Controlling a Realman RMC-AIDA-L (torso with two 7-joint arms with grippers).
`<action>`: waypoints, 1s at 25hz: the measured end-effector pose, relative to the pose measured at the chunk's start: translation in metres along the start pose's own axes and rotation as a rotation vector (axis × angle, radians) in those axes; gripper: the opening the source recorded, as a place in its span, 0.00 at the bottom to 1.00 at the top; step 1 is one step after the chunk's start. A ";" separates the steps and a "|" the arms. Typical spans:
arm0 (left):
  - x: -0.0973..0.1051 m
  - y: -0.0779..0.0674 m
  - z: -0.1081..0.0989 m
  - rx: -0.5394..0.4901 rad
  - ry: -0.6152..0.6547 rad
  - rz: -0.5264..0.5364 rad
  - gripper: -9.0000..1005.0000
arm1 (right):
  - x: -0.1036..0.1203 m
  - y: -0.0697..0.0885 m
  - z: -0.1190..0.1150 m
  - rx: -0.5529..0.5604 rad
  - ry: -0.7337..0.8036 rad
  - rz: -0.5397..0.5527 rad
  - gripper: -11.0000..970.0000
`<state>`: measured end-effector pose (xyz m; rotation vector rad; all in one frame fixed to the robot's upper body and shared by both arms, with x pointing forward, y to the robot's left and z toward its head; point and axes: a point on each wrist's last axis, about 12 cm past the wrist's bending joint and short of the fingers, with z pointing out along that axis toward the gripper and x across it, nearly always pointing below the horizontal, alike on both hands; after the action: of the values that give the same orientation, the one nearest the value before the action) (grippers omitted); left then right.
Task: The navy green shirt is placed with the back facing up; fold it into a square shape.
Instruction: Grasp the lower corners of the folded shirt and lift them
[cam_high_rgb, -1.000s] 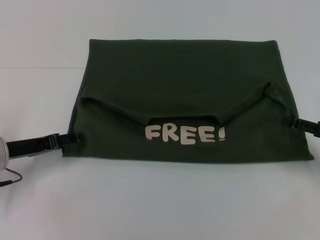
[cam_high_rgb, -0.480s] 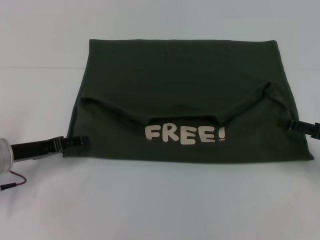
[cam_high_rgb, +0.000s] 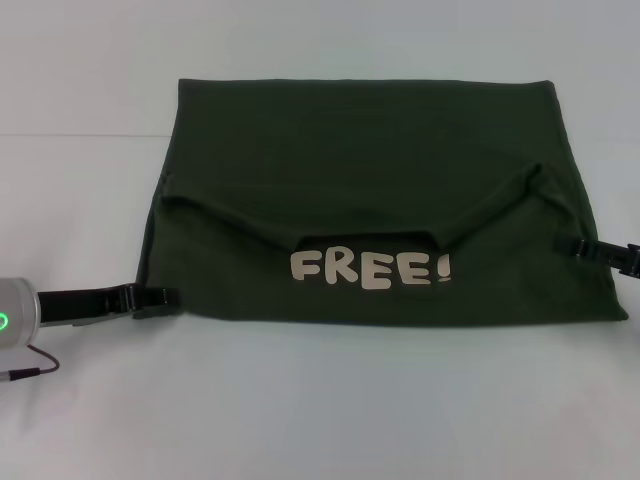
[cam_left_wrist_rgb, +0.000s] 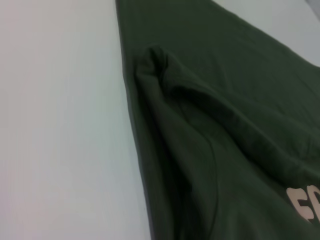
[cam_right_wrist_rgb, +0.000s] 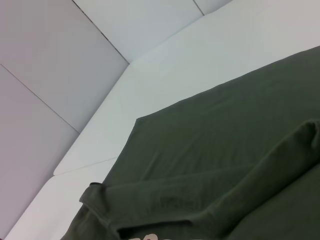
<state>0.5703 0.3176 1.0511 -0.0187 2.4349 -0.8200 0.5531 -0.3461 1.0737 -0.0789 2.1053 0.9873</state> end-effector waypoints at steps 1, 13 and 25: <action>0.000 -0.001 0.001 -0.001 0.003 0.004 0.67 | 0.000 0.000 0.000 0.000 0.000 0.000 0.88; -0.003 0.000 -0.001 -0.003 -0.011 0.005 0.15 | 0.000 0.000 -0.001 0.001 0.000 0.003 0.86; -0.005 -0.003 0.000 0.007 -0.005 0.014 0.06 | -0.059 -0.004 -0.032 0.177 0.140 0.199 0.84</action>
<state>0.5736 0.3164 1.0551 -0.0017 2.4243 -0.8214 0.5747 -0.3858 1.1242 0.1573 2.3557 0.9269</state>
